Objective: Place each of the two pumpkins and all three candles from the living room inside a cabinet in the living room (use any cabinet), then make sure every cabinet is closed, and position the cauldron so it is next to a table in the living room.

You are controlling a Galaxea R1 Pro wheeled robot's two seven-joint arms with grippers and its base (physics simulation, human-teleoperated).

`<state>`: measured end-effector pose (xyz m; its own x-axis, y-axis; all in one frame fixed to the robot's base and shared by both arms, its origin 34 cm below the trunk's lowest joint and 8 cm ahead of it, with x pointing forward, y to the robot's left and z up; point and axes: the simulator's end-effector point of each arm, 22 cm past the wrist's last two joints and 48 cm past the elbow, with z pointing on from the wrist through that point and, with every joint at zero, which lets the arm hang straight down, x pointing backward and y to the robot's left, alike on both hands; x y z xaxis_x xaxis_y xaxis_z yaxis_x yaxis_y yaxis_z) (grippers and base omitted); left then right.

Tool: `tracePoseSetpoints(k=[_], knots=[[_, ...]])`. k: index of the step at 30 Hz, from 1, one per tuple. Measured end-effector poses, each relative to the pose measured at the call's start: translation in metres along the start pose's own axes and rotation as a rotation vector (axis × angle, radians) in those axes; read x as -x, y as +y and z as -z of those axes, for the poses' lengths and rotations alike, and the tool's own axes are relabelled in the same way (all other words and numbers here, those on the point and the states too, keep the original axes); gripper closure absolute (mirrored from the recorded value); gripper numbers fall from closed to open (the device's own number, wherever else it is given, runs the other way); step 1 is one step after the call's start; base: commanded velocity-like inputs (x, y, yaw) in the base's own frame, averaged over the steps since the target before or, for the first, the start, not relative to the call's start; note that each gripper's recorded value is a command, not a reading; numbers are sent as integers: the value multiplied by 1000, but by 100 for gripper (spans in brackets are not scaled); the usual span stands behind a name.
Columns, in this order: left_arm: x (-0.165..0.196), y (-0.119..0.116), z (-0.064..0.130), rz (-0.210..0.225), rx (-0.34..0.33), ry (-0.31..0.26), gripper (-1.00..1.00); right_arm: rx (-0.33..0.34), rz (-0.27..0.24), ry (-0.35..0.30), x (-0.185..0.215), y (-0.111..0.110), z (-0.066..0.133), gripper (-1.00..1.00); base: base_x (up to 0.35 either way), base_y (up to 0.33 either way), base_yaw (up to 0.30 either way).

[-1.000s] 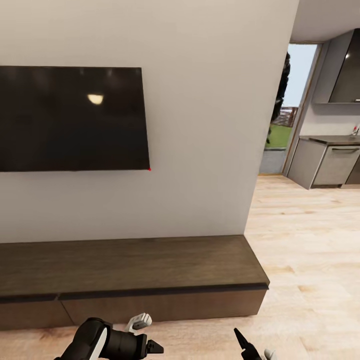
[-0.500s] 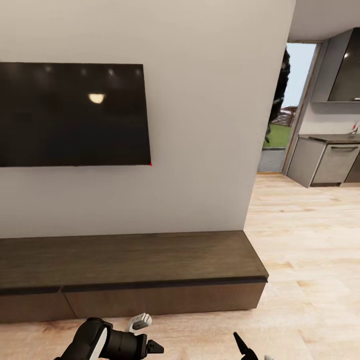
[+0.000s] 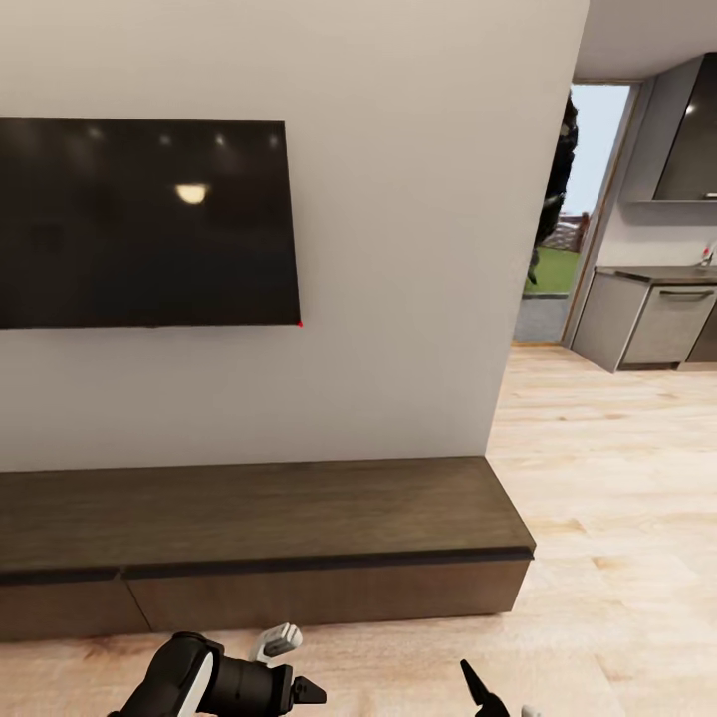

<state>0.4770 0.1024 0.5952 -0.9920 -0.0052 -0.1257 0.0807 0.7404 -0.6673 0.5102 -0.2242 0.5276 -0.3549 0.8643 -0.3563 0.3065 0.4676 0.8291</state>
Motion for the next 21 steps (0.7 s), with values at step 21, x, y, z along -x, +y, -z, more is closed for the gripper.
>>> tracePoseSetpoints(k=[21], knots=[[64, 17, 17, 11, -95, -134, -100, 57, -337, -178, 25, -24, -15, -100, 0, 0, 0]])
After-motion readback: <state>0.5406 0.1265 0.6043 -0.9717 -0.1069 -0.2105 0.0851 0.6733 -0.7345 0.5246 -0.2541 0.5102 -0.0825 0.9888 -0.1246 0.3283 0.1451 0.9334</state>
